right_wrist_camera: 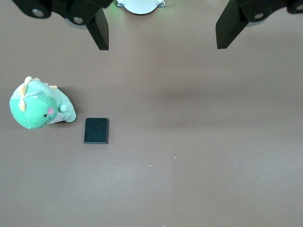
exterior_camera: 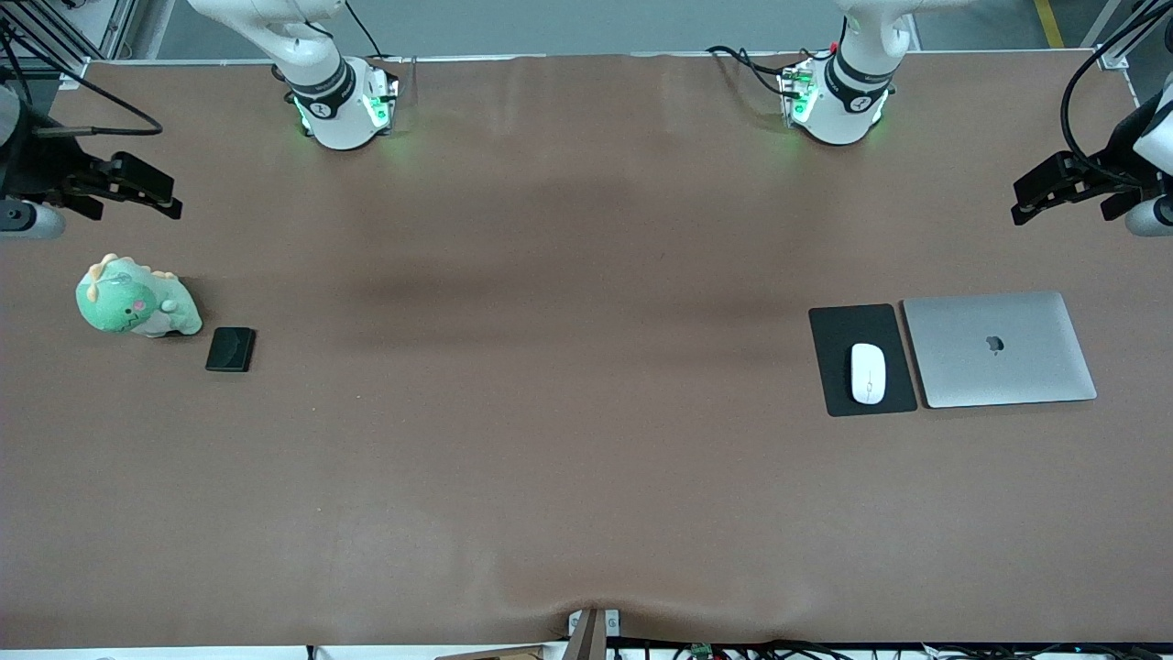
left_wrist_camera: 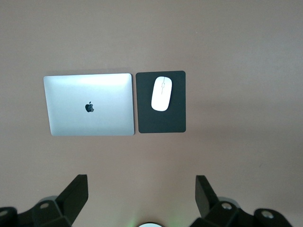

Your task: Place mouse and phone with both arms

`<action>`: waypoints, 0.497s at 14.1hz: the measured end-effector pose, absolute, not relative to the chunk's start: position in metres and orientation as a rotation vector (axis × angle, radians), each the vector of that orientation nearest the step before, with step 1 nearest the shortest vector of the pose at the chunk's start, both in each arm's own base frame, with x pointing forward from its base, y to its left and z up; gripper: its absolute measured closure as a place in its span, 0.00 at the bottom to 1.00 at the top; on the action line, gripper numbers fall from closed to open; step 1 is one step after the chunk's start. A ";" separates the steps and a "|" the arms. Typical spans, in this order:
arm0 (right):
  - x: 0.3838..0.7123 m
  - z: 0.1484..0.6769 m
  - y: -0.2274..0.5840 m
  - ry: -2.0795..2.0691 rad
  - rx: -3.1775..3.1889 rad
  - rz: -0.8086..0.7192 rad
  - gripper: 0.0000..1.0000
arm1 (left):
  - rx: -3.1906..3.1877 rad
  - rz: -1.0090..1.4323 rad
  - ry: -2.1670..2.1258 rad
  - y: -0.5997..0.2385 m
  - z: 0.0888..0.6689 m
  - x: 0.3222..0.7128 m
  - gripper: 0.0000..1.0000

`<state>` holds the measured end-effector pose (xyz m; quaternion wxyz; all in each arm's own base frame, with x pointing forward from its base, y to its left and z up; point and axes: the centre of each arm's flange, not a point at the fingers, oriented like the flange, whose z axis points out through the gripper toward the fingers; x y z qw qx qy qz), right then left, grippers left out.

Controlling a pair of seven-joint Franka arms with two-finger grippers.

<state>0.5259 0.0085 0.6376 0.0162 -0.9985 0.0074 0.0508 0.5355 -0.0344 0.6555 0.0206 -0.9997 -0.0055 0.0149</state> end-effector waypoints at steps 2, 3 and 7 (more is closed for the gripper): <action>0.527 0.637 0.006 0.019 -3.104 0.148 0.00 | -3.100 0.046 -0.017 -0.034 0.655 0.535 0.00; 0.528 0.637 0.007 0.017 -3.104 0.146 0.00 | -3.100 0.046 -0.017 -0.034 0.655 0.535 0.00; 0.528 0.637 0.007 0.015 -3.104 0.144 0.00 | -3.100 0.046 -0.017 -0.034 0.655 0.535 0.00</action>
